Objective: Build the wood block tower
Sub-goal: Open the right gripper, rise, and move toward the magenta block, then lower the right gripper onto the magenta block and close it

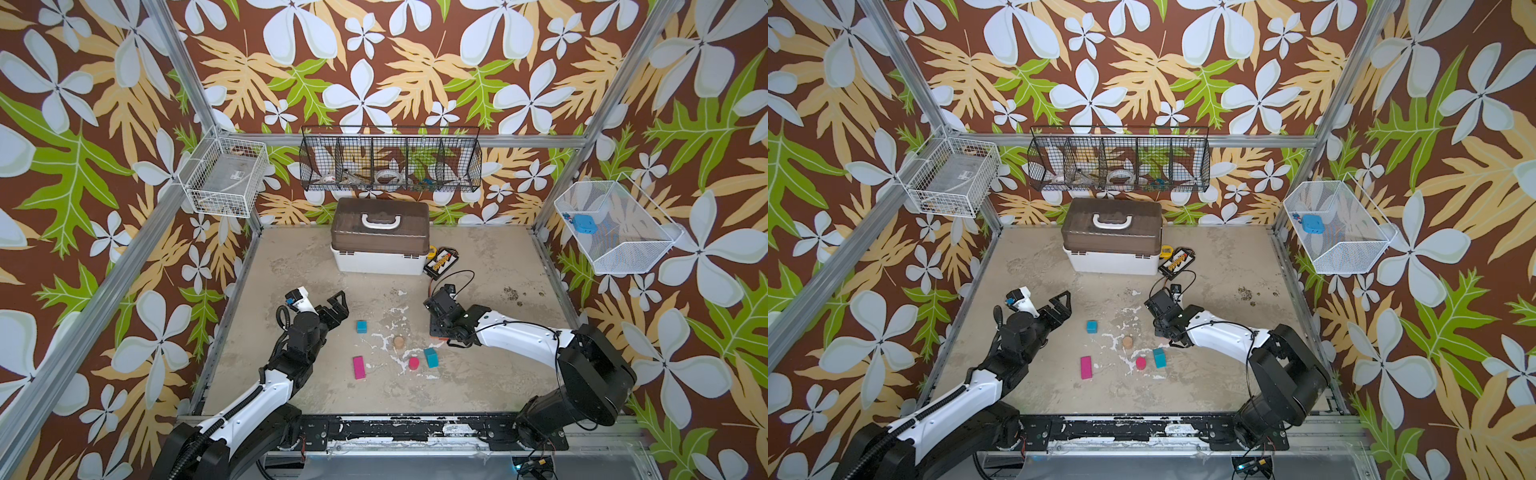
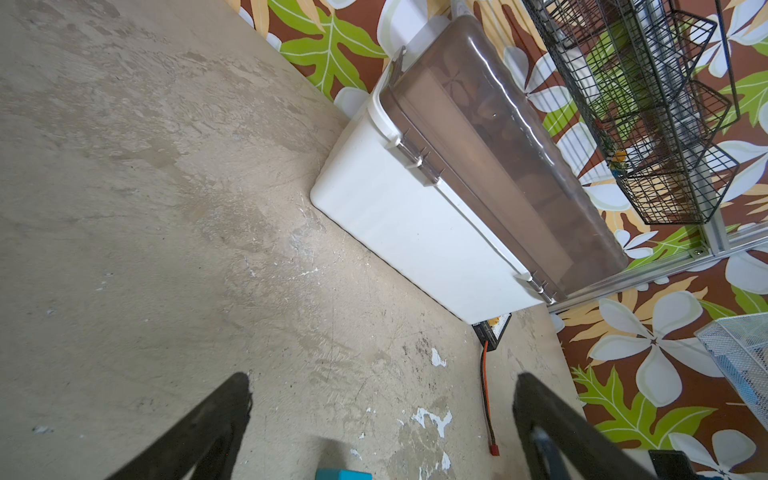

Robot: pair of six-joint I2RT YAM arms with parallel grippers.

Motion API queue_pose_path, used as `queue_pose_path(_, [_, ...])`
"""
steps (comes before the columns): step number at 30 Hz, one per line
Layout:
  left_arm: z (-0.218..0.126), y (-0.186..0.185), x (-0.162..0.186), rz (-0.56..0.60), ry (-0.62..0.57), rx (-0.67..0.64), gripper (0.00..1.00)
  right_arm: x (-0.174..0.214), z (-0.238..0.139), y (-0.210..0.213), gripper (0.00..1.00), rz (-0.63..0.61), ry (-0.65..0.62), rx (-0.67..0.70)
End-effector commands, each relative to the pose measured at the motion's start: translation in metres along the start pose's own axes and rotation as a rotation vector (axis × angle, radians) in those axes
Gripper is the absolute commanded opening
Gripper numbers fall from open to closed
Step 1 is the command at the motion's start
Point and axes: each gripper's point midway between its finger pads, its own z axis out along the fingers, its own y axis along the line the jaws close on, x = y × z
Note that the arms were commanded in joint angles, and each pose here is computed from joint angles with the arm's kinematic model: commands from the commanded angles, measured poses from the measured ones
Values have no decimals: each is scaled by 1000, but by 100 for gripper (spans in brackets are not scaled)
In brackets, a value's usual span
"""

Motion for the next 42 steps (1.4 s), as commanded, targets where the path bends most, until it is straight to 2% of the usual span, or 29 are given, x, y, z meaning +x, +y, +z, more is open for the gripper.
queue_pose_path(1, [1,-6,-5,-16,-17,17,100,-10,-12,0,47,8,-33,-11])
queue_pose_path(5, [1,-5,-5,-13,-18,12,100,-20,-37,10,49,-17,-79,-81])
queue_pose_path(9, [1,-1,-7,-8,-29,-6,100,-22,-75,47,64,-133,-184,-190])
queue_pose_path(12, [2,8,-7,-18,-39,-47,100,-6,-98,94,75,-254,-211,-339])
queue_pose_path(16, [-4,33,-16,-66,-108,-182,100,31,-101,142,75,-335,-135,-453])
queue_pose_path(20, [-24,79,-26,-207,-238,-396,100,61,-80,172,75,-340,-19,-463])
queue_pose_path(25, [-46,109,-30,-303,-342,-522,100,90,-55,199,74,-428,51,-388])
queue_pose_path(32, [-49,115,-29,-340,-354,-560,100,127,-31,225,70,-506,132,-364])
queue_pose_path(38, [-49,116,-27,-363,-349,-566,100,140,-18,227,69,-520,170,-336])
queue_pose_path(42, [-50,115,-29,-348,-354,-572,100,143,-15,228,63,-538,160,-302])
